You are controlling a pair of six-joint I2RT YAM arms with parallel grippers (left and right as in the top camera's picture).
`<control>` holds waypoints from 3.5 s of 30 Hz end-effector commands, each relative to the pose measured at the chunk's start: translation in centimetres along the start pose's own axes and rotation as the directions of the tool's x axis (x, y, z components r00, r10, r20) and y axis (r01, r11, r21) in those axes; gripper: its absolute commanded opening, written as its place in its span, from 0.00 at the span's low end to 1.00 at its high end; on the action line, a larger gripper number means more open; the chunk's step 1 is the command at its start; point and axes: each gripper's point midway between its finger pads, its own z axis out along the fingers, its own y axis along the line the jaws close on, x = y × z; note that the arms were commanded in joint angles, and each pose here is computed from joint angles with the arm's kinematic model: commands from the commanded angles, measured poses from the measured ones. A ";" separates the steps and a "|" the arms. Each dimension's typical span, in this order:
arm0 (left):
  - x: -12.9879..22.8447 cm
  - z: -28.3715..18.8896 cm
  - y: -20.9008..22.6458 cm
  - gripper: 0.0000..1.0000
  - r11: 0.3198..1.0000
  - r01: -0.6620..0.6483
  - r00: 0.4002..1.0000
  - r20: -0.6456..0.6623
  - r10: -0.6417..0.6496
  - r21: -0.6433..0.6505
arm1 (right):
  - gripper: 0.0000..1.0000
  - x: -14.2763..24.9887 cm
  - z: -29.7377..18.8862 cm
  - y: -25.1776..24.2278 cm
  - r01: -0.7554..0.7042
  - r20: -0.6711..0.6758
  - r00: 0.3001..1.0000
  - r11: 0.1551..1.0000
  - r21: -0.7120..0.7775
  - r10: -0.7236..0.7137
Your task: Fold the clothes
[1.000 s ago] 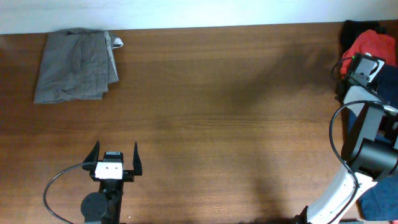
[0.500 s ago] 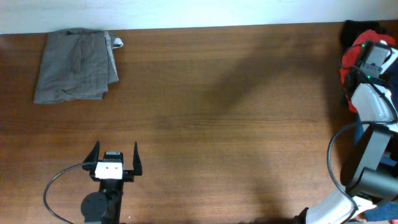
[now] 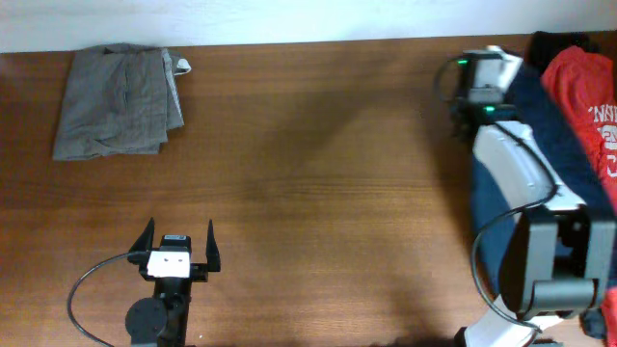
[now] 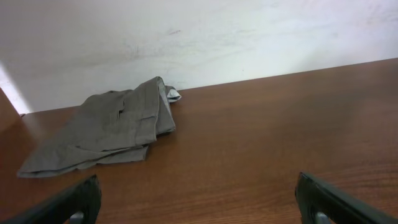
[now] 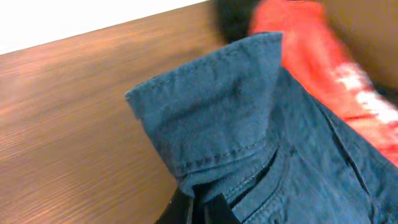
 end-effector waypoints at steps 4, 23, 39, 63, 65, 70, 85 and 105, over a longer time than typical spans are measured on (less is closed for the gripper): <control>0.3 0.0 0.2 0.99 1.000 -0.015 1.000 -0.005 0.015 -0.010 | 0.04 1.8 -6.6 12.8 -0.061 -0.048 0.998 0.921 -0.386 0.046; 0.3 0.0 0.2 0.99 1.000 -0.015 1.000 -0.005 0.015 -0.010 | 0.04 18.3 -20.5 31.6 -0.007 -0.197 0.957 0.664 -0.748 -0.212; 0.3 0.0 0.2 0.99 1.000 -0.015 1.000 -0.005 0.015 -0.010 | 0.14 23.4 -28.8 34.5 -0.137 -0.313 0.863 0.412 -0.901 -0.397; 0.3 0.0 0.2 0.99 1.000 -0.015 1.000 -0.005 0.015 -0.010 | 0.49 13.3 -17.4 15.1 -0.084 -0.466 0.847 0.802 -0.591 -0.255; 0.3 0.0 0.2 0.99 1.000 -0.015 1.000 -0.005 0.015 -0.010 | 0.40 15.1 -15.9 10.9 -0.103 -0.594 0.770 0.874 -0.475 -0.232; 0.3 0.0 0.2 0.99 1.000 -0.015 1.000 -0.005 0.015 -0.010 | 0.35 18.0 -15.7 5.9 -0.134 -0.764 0.629 0.948 -0.287 -0.143; 0.3 0.0 0.2 0.99 1.000 -0.015 1.000 -0.005 0.015 -0.010 | 0.18 24.4 -13.7 5.4 -0.175 -0.837 0.540 0.960 -0.216 -0.090; 0.3 0.0 0.2 0.99 1.000 -0.015 1.000 -0.005 0.015 -0.010 | 0.13 27.8 -8.5 6.2 -0.109 -0.838 0.527 0.968 -0.227 -0.137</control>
